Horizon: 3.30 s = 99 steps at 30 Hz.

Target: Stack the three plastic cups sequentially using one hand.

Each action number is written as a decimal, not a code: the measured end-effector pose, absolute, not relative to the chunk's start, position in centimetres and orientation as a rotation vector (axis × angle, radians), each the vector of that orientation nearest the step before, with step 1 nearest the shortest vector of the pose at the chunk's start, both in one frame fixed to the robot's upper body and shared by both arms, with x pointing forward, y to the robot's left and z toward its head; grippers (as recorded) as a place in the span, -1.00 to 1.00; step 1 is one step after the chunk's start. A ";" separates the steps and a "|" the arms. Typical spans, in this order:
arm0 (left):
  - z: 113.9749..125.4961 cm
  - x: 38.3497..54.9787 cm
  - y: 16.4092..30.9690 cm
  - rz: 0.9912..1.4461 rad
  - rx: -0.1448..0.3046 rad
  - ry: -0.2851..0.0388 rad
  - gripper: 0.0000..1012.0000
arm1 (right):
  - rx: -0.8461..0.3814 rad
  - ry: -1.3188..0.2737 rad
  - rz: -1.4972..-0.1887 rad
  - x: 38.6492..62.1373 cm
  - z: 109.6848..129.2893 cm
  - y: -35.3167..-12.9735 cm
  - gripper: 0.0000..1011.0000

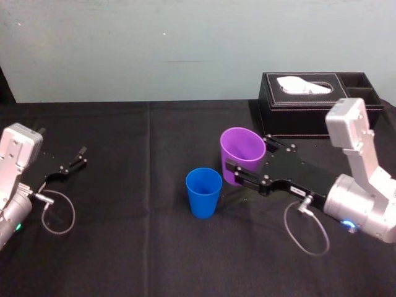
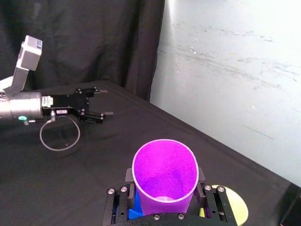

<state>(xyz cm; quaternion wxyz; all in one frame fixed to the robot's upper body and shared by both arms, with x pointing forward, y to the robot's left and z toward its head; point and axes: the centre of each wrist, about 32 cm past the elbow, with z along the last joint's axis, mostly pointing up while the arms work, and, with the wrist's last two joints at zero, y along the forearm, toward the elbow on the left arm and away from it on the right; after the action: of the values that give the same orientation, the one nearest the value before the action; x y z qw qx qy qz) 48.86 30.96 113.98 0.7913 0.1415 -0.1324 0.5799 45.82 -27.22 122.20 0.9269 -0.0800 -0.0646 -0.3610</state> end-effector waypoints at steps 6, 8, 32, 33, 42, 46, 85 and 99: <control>114.0 48.9 31.0 1.248 0.304 -0.285 1.00 | -0.174 -0.137 -0.723 46.3 122.3 -25.7 0.44; 114.0 48.9 31.0 1.248 0.305 -0.285 1.00 | -0.182 -0.138 -0.718 46.4 122.2 -25.2 0.44; 114.0 48.9 31.0 1.248 0.304 -0.285 1.00 | -0.224 -0.140 -0.708 48.0 121.5 -22.5 0.44; 114.0 48.9 31.0 1.248 0.305 -0.285 1.00 | -0.224 -0.141 -0.708 48.0 121.5 -22.5 0.43; 114.0 48.9 31.0 1.248 0.305 -0.285 1.00 | -0.231 -0.137 -0.708 48.4 121.3 -22.1 0.43; 114.0 48.9 31.0 1.248 0.305 -0.285 1.00 | -0.236 -0.132 -0.709 48.6 121.1 -22.0 0.44; 114.0 48.9 31.0 1.248 0.304 -0.285 1.00 | -0.256 -0.095 -0.710 50.1 118.7 -21.5 0.44; 114.0 48.9 31.0 1.248 0.305 -0.285 1.00 | -0.257 -0.092 -0.709 50.1 118.5 -21.5 0.44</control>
<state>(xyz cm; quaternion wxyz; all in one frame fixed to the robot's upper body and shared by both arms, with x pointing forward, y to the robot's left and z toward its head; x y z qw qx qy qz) 48.86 30.97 113.98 0.7913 0.1415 -0.1324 0.5799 50.14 -21.49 118.55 0.9287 -0.1256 -0.0449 -0.3460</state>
